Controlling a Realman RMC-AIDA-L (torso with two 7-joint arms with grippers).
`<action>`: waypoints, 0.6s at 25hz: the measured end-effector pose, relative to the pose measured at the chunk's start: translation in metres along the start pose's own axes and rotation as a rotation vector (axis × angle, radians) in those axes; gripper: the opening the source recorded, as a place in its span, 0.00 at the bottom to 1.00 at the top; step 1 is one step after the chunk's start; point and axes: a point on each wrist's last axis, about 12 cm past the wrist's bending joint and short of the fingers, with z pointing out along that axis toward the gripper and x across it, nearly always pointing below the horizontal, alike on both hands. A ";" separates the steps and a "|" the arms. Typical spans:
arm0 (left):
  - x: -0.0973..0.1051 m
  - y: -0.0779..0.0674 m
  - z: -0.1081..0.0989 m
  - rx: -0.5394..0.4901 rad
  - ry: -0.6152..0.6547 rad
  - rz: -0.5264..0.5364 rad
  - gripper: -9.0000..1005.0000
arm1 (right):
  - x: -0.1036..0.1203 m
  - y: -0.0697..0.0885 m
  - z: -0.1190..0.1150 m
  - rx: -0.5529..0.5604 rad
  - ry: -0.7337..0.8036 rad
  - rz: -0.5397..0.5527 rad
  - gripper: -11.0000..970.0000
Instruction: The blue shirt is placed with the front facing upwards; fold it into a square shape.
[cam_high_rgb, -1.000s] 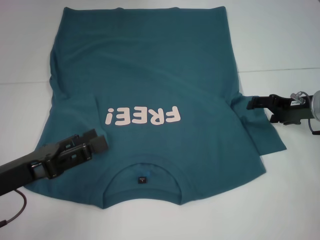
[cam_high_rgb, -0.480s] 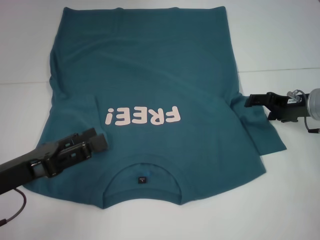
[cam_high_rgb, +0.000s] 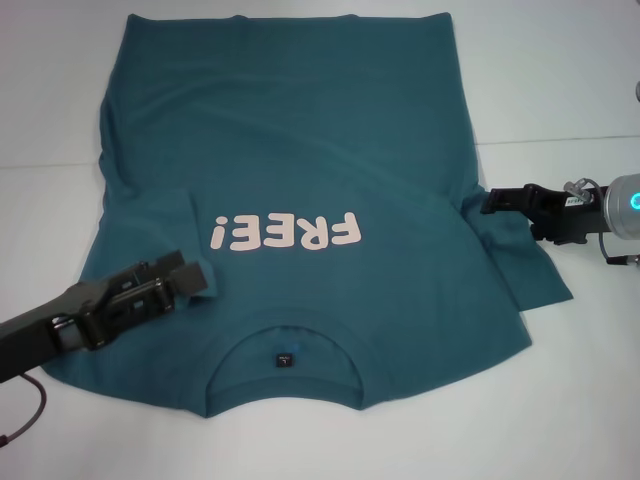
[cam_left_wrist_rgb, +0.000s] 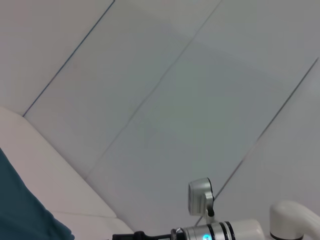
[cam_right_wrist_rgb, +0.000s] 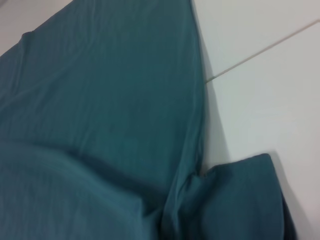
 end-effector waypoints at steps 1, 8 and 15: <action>0.000 0.000 0.000 -0.001 -0.002 0.000 0.76 | 0.000 0.000 0.000 0.000 0.001 0.002 0.95; 0.001 0.000 -0.001 -0.002 -0.007 -0.004 0.76 | -0.001 0.002 0.000 -0.010 0.000 0.011 0.95; 0.002 0.000 0.001 0.003 -0.007 -0.005 0.76 | -0.003 0.007 0.000 -0.042 -0.009 0.025 0.95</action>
